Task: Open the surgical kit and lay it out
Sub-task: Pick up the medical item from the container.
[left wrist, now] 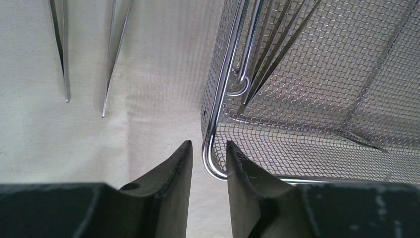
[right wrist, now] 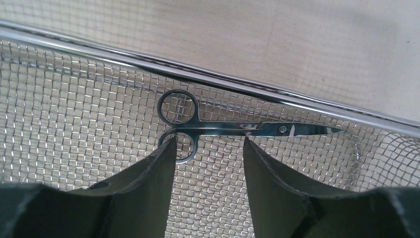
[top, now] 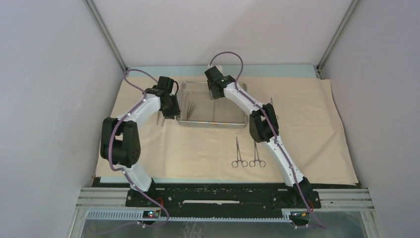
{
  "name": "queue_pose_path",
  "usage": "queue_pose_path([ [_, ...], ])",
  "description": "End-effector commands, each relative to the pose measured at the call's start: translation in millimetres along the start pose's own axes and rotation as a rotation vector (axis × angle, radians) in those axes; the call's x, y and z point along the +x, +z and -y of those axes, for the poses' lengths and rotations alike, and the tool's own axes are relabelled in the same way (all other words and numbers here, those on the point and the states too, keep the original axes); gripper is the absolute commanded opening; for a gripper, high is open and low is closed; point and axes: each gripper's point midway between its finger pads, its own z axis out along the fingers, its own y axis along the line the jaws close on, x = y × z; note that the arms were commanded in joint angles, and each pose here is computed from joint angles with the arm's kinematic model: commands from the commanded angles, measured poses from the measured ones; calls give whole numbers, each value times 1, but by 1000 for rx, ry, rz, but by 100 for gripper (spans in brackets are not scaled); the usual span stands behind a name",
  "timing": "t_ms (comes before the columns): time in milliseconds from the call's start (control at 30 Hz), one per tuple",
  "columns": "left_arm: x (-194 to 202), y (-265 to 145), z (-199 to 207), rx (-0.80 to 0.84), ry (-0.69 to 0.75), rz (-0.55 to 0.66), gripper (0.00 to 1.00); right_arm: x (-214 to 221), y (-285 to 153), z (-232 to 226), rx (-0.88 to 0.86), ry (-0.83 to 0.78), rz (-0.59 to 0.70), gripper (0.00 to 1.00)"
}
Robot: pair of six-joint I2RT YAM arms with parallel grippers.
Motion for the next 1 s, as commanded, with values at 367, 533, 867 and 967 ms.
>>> queue_pose_path([
  [367, -15, -6, 13, 33, -34, 39, 34, 37, -39, 13, -13, -108, -140, 51],
  [533, -14, -4, 14, 33, -51, 36, 30, 37, -50, 7, -56, -107, -142, 52],
  [867, -7, 8, 10, -4, -70, 18, 16, 41, -58, -9, -119, -147, -129, 51],
  [967, -1, 8, 10, -5, -97, 24, 8, 38, -62, -15, -141, -155, -114, 52],
])
